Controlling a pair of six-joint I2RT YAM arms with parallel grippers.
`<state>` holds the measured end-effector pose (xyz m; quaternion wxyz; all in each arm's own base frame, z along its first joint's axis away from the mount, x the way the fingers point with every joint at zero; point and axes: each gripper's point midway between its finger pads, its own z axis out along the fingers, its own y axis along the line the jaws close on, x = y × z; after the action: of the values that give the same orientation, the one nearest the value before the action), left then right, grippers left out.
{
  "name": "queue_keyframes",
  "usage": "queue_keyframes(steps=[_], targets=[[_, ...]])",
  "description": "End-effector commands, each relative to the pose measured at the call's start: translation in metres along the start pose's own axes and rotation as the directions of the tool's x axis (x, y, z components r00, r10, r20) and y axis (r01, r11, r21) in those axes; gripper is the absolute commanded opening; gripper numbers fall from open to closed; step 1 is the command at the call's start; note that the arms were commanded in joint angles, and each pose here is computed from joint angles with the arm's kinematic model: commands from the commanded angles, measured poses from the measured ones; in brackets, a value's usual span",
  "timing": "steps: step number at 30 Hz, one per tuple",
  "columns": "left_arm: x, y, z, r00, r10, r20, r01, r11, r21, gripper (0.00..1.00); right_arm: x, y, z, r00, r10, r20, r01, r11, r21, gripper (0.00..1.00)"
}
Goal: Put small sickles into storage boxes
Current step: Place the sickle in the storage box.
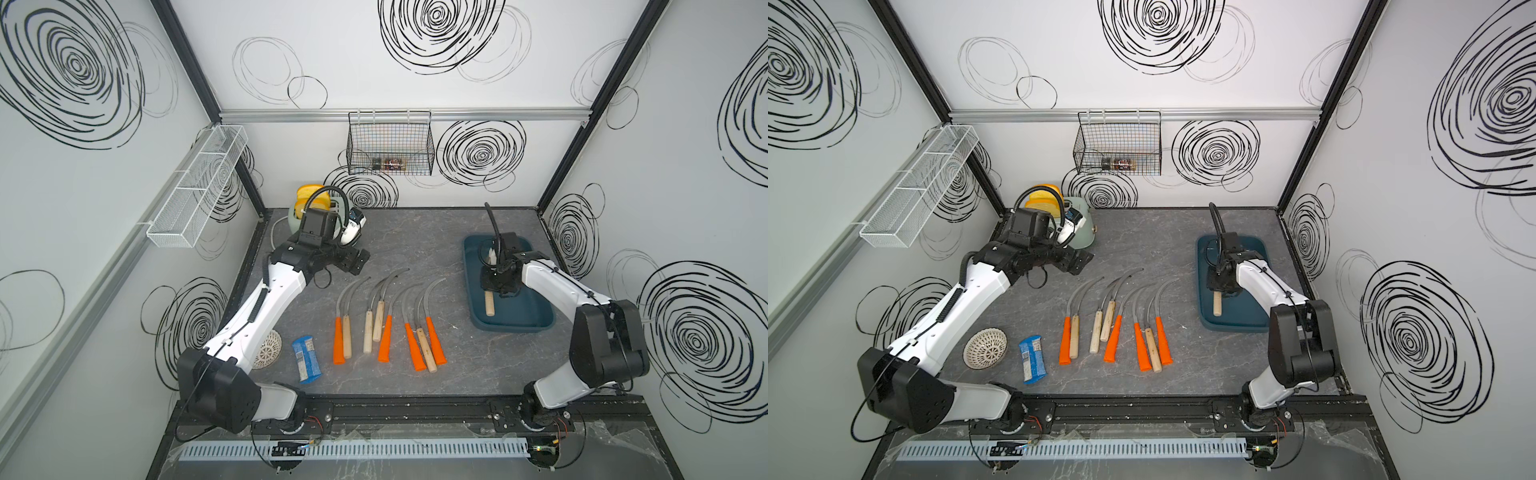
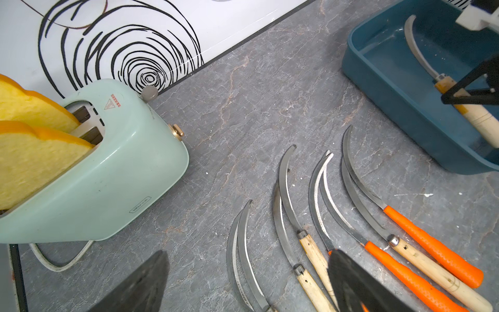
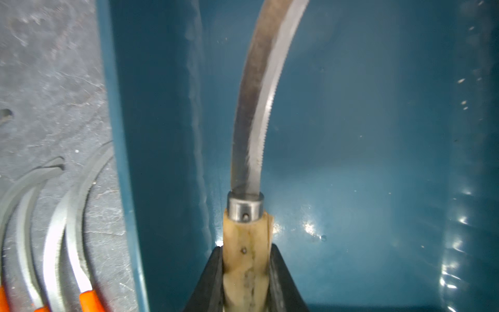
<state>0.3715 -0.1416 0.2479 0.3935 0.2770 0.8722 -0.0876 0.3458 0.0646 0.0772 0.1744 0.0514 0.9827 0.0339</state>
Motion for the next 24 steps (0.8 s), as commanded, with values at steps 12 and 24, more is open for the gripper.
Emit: queue_keyframes(steps=[12, 24], targets=[[-0.009, -0.004, 0.005, 0.999, 0.008, 0.032, -0.009, 1.000, 0.008, 0.96, 0.012, 0.003, 0.024, 0.997, -0.054, -0.051, 0.057, 0.997, 0.045, 0.00], [-0.006, -0.004, 0.008, 1.000, 0.011, 0.021, -0.011, 1.000, 0.007, 0.96, 0.014, 0.001, 0.038, 0.994, -0.065, -0.085, 0.070, 0.996, 0.060, 0.03]])
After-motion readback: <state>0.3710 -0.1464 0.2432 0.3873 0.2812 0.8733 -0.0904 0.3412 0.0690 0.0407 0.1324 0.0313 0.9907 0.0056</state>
